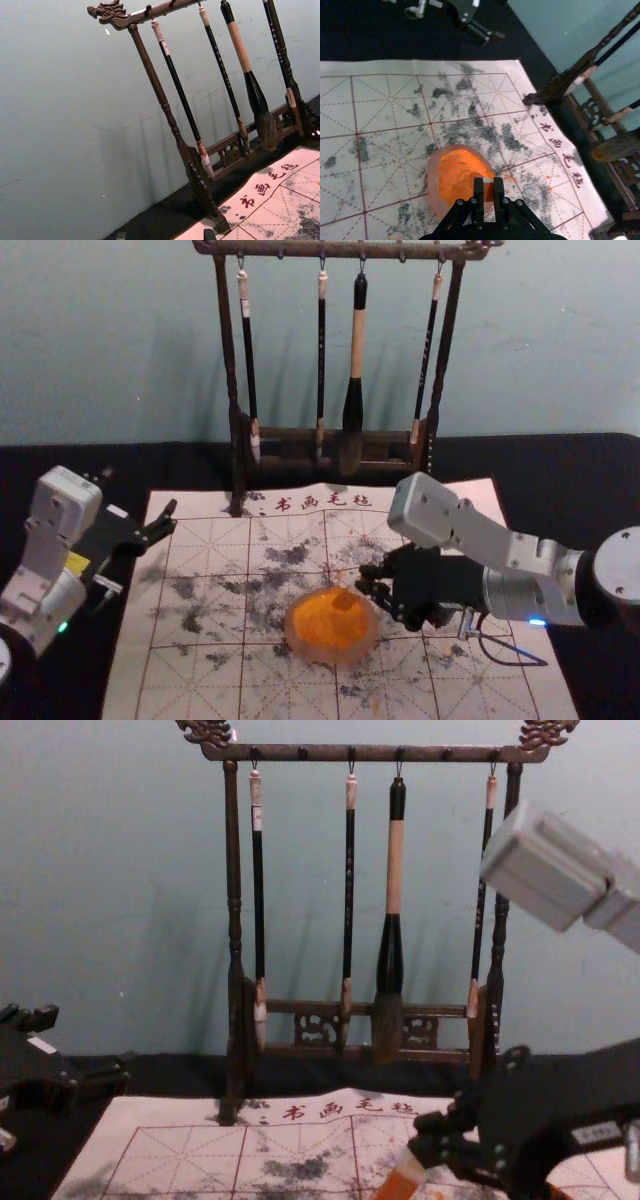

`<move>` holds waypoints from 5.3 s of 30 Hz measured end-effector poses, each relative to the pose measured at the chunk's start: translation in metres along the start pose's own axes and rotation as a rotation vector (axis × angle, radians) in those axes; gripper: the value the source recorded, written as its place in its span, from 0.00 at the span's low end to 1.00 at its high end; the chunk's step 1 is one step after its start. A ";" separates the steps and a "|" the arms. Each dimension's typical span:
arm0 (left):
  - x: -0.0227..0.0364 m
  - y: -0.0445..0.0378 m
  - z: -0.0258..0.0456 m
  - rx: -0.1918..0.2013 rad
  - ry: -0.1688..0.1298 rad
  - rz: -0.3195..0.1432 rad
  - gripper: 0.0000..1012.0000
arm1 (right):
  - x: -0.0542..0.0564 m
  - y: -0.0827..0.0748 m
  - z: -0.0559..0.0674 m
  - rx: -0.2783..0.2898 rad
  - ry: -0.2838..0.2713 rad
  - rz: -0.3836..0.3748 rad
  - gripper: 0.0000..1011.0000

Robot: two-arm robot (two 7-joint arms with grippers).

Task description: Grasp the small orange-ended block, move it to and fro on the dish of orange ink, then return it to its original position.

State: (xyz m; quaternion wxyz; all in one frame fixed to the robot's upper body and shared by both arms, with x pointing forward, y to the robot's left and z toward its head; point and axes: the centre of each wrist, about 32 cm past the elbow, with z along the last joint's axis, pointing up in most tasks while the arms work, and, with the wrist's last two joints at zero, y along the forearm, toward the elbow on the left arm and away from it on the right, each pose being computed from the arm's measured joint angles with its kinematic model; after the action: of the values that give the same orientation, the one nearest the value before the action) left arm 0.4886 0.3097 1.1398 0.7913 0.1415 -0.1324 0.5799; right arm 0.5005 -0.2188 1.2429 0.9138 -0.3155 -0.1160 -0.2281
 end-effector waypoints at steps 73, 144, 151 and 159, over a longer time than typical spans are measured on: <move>0.0000 0.0000 0.0000 0.000 0.000 0.000 0.99 | -0.010 0.010 0.008 -0.047 -0.097 0.084 0.08; 0.0000 0.0000 0.0000 0.000 0.000 0.000 0.99 | -0.009 0.011 0.014 -0.065 -0.124 0.094 0.08; 0.0000 0.0000 0.0000 0.000 0.000 0.000 0.99 | -0.008 0.018 0.018 -0.067 -0.131 0.095 0.08; 0.0000 0.0000 0.0000 0.000 0.000 0.000 0.99 | -0.002 0.024 0.019 -0.080 -0.122 0.078 0.08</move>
State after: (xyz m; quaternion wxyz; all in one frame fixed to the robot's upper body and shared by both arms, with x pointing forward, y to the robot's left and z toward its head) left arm 0.4887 0.3097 1.1398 0.7913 0.1415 -0.1325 0.5800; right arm 0.5097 -0.1897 1.2442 0.8999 -0.3694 -0.1499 -0.1770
